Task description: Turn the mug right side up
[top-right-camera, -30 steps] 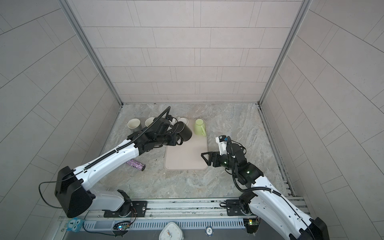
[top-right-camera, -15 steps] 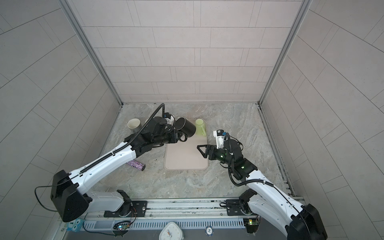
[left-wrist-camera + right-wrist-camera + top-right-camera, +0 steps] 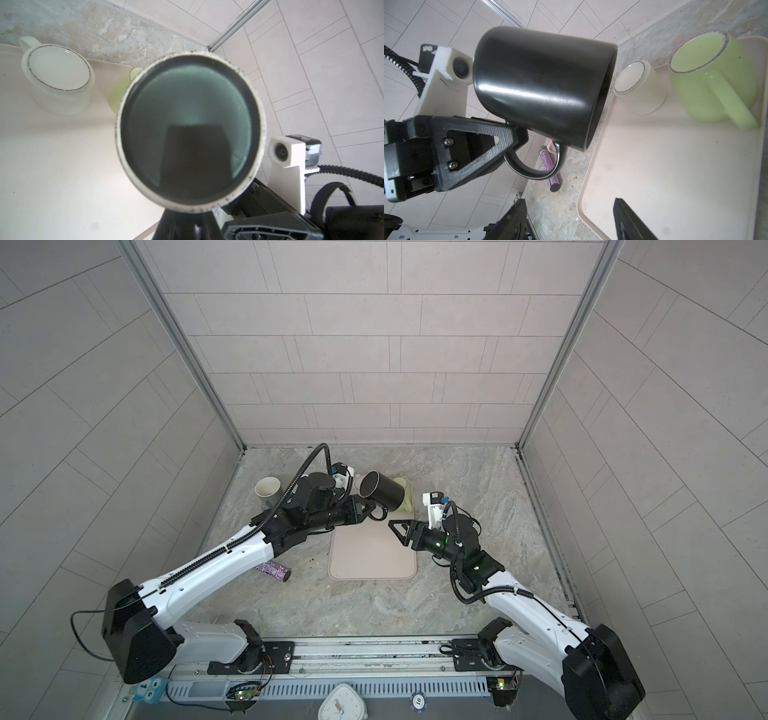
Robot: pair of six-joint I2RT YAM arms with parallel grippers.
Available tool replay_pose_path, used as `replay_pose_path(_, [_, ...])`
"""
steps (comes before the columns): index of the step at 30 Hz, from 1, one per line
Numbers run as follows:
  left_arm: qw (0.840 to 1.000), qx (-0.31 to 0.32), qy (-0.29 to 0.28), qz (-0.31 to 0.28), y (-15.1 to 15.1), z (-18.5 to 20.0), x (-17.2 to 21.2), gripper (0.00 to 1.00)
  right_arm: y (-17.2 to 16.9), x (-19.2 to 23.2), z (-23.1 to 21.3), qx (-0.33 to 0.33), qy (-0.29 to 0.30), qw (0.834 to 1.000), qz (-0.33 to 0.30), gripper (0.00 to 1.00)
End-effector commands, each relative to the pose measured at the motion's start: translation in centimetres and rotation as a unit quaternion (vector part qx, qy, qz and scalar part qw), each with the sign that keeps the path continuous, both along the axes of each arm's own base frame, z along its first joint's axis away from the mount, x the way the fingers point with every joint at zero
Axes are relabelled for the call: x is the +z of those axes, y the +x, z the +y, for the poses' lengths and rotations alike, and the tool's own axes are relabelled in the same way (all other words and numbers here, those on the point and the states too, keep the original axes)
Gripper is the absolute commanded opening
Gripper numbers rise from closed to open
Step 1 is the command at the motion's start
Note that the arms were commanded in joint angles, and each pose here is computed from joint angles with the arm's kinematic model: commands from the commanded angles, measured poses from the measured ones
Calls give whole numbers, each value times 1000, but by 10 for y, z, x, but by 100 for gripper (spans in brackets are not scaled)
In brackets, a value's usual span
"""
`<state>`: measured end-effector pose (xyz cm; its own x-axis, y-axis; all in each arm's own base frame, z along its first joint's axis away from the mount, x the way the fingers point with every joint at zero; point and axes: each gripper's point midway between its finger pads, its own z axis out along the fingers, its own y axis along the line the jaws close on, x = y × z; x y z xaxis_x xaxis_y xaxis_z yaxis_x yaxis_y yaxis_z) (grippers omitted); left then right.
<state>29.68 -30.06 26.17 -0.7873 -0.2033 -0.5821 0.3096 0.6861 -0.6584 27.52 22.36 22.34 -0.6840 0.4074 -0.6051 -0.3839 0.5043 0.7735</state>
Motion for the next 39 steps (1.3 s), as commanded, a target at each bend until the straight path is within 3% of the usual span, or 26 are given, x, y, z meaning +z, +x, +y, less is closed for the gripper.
replay_pose_path(1, [995,-16,-78,-57,2,-15,51,0,5,27,3,1,35,999,-26,67])
replay_pose_path(19, [986,-42,-146,-61,-11,-28,65,0,15,51,7,-4,57,997,-61,57])
replay_pose_path(31, [979,-48,-186,-73,-17,-26,87,0,13,59,-2,-10,62,995,-72,56])
replay_pose_path(39, [979,-55,-186,-66,-19,-29,81,0,9,68,-4,3,78,994,-82,55])
